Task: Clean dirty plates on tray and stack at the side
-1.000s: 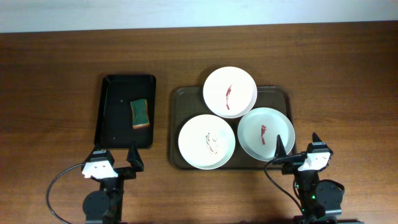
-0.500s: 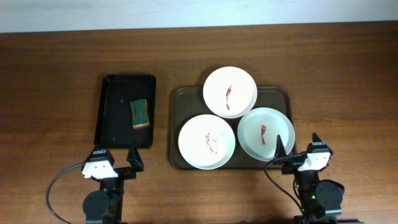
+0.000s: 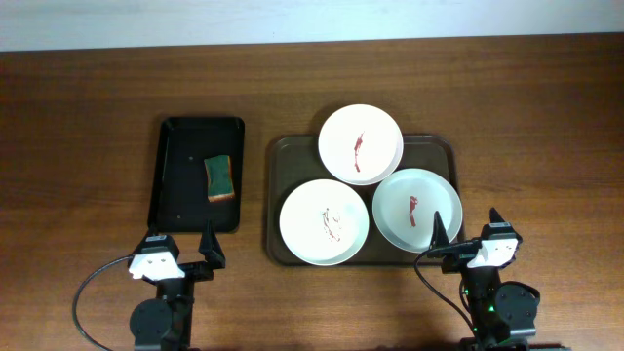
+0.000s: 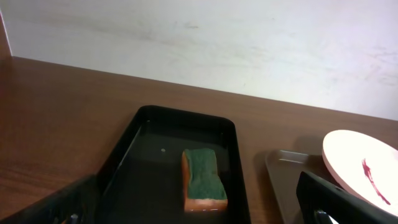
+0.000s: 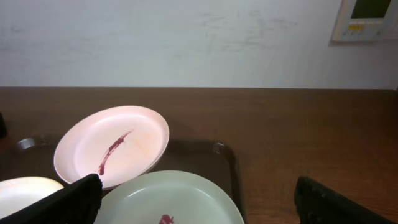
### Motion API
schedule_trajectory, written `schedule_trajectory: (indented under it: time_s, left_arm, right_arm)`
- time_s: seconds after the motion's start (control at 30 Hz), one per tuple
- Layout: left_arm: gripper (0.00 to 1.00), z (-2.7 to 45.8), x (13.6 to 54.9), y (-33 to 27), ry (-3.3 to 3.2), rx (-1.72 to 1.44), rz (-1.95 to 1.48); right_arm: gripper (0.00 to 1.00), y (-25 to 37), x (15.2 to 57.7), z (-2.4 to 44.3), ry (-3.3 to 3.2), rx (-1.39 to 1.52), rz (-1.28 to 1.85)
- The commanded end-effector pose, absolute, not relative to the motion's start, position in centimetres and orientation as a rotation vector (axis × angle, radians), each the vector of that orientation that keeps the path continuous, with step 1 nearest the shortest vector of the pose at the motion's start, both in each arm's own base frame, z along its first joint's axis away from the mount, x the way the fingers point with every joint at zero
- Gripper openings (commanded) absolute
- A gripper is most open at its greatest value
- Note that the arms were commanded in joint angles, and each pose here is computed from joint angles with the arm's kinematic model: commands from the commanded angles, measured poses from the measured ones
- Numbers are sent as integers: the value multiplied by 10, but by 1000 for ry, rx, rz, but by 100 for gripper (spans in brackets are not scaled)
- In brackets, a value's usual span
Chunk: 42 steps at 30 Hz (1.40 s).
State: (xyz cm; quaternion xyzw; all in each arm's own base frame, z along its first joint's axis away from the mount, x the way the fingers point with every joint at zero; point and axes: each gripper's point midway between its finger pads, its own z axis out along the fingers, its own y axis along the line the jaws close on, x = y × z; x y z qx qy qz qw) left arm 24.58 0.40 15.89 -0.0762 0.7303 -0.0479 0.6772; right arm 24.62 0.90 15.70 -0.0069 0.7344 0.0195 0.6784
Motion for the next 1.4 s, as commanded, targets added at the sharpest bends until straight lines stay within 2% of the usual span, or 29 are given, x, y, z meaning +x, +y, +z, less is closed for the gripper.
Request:
schedule_trajectory:
  time_s: [0.0, 0.37, 0.67, 0.83, 1.0, 1.2, 1.37]
  left_arm:
    - [99, 151, 247, 4, 1668, -157, -95]
    - [99, 133, 246, 2, 1867, -161, -89]
    - [99, 173, 253, -2, 2092, -114, -69]
    - [99, 189, 257, -18, 2262, 193, -37]
    - [99, 214, 260, -20, 2383, 194, -61]
    - [99, 209, 250, -21, 2468, 138, -102]
    - [99, 226, 265, -36, 2371, 151, -212]
  right_arm:
    - [99, 12, 246, 155, 1656, -21, 63]
    - [99, 22, 232, 160, 1764, 64, 221]
    - [99, 43, 217, 170, 1986, 2, 339]
    - [99, 44, 222, 180, 2162, 25, 345]
    - [99, 44, 222, 192, 2376, 59, 349]
    - [99, 49, 236, 205, 2475, 66, 378]
    - [99, 57, 243, 198, 2512, 54, 438]
